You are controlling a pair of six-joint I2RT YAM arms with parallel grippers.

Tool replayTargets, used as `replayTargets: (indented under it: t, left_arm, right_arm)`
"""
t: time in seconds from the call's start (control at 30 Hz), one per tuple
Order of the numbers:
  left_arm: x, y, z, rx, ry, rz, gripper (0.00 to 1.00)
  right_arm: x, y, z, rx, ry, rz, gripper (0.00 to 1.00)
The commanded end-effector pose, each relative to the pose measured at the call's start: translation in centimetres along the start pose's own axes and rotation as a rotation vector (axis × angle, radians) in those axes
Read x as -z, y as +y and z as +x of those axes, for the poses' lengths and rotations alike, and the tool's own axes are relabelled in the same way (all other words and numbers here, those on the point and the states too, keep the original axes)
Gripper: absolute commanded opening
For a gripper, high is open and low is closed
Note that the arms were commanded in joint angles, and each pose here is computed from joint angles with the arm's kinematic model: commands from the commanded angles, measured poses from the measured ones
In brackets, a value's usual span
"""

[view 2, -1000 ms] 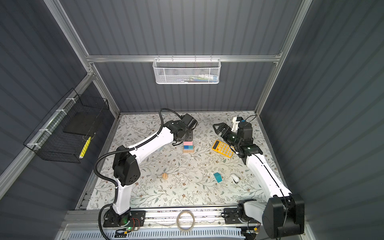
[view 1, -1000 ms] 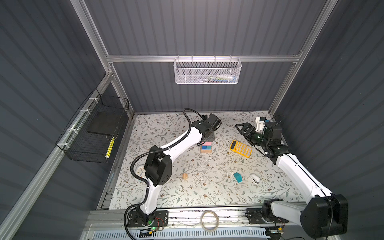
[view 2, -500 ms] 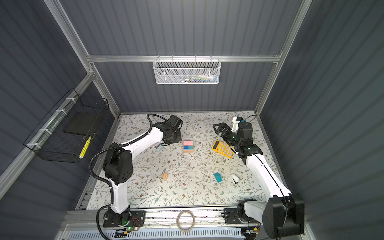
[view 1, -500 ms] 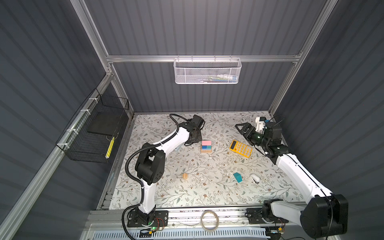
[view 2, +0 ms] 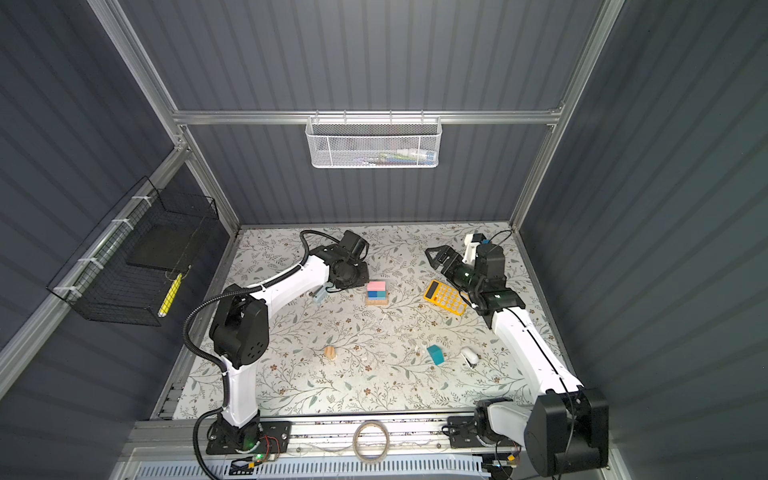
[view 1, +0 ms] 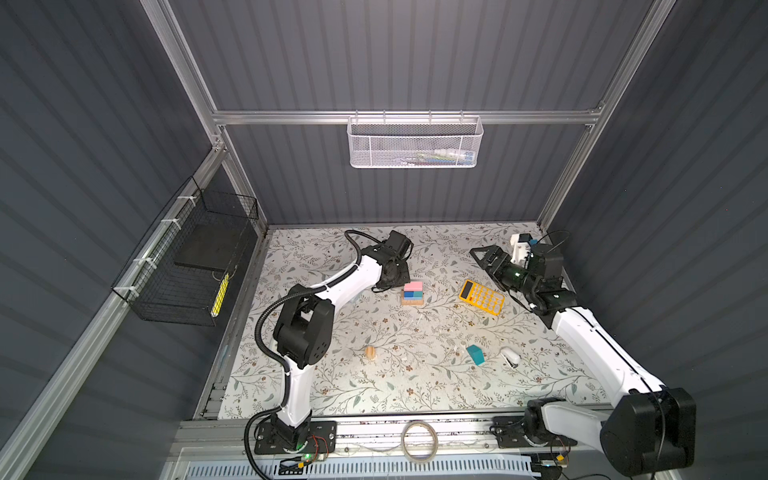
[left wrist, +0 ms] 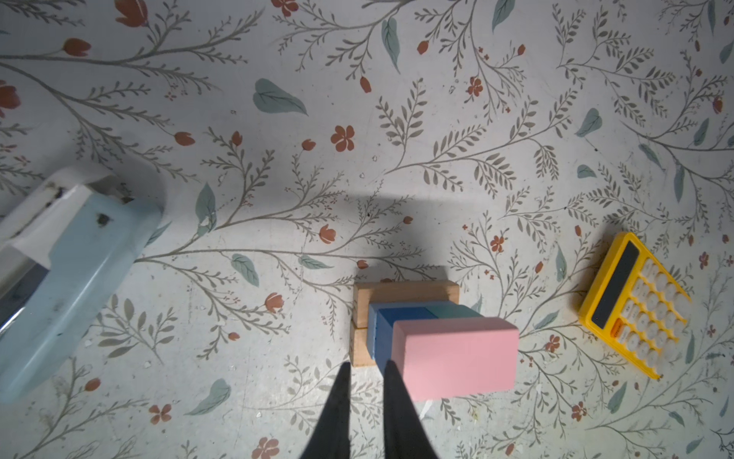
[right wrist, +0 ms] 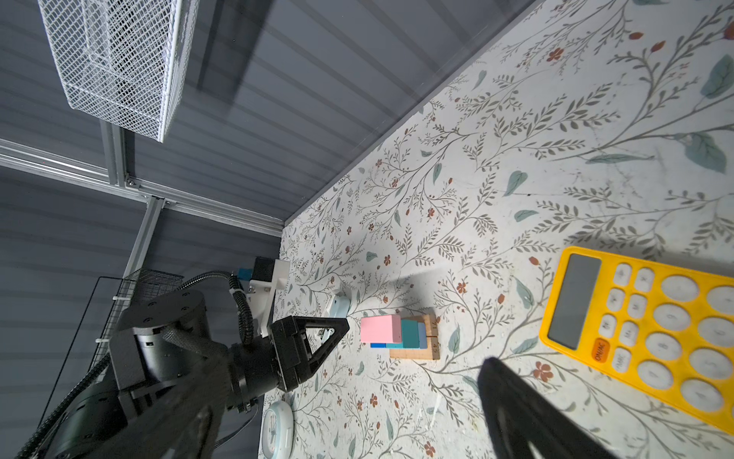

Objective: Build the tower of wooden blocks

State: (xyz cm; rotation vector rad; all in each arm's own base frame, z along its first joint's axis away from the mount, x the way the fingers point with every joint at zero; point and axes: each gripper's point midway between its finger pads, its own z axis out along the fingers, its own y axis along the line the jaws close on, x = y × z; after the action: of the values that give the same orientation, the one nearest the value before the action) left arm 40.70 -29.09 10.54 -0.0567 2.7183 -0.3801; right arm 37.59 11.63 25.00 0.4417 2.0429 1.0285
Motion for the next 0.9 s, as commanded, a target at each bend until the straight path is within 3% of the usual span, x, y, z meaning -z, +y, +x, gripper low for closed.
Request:
replayTargets:
  t: [0.0, 0.87]
  left_arm:
    - [-1.13, -0.04, 0.99, 0.006, 0.044, 0.002, 0.17]
    - [-1.58, -0.9, 1.43, 0.014, 0.072, 0.045, 0.17]
  right_arm:
    - [-0.12, -0.13, -0.05, 0.0, -0.002, -0.007, 0.99]
    - [-0.26, -0.17, -0.06, -0.005, 0.0, -0.008, 0.99]
